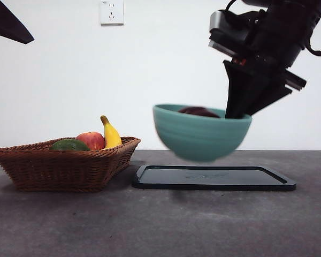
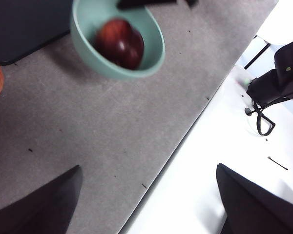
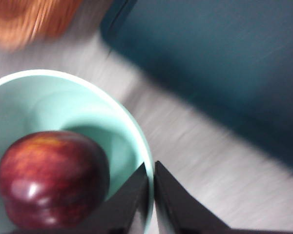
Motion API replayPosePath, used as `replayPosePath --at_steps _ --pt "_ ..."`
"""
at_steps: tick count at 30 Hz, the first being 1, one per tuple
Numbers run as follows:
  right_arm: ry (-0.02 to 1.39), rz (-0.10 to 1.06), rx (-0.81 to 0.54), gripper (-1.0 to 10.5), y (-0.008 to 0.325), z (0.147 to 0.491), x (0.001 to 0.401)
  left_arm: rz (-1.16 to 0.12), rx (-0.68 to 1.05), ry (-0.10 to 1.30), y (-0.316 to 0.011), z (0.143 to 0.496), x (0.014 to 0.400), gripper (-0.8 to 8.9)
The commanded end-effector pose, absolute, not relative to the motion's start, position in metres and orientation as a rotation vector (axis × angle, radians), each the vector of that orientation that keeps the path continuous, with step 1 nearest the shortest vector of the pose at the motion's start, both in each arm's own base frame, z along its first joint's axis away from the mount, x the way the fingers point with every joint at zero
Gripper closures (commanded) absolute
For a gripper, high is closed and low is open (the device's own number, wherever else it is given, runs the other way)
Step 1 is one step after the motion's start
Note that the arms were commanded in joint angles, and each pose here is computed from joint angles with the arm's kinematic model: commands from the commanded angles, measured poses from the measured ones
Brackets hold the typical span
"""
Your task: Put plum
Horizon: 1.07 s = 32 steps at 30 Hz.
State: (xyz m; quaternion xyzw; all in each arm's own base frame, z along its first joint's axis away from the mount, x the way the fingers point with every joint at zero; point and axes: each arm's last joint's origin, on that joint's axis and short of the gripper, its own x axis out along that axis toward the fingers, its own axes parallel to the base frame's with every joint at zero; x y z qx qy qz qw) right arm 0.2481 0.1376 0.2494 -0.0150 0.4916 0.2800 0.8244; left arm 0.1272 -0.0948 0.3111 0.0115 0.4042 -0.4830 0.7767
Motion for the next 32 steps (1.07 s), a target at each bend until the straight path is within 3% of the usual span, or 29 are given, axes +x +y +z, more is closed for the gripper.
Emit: replayPosePath --at_steps 1,17,32 --pt "1.040 0.562 -0.010 9.4 0.138 0.253 0.268 -1.061 0.030 0.861 -0.096 0.314 0.128 3.77" --pt "1.100 0.466 0.016 9.4 0.134 0.233 0.355 -1.059 0.029 0.866 -0.096 0.314 0.128 3.77" --pt "1.123 0.415 0.022 9.4 0.127 0.208 0.375 -1.059 0.026 0.866 -0.096 0.314 0.128 3.77"
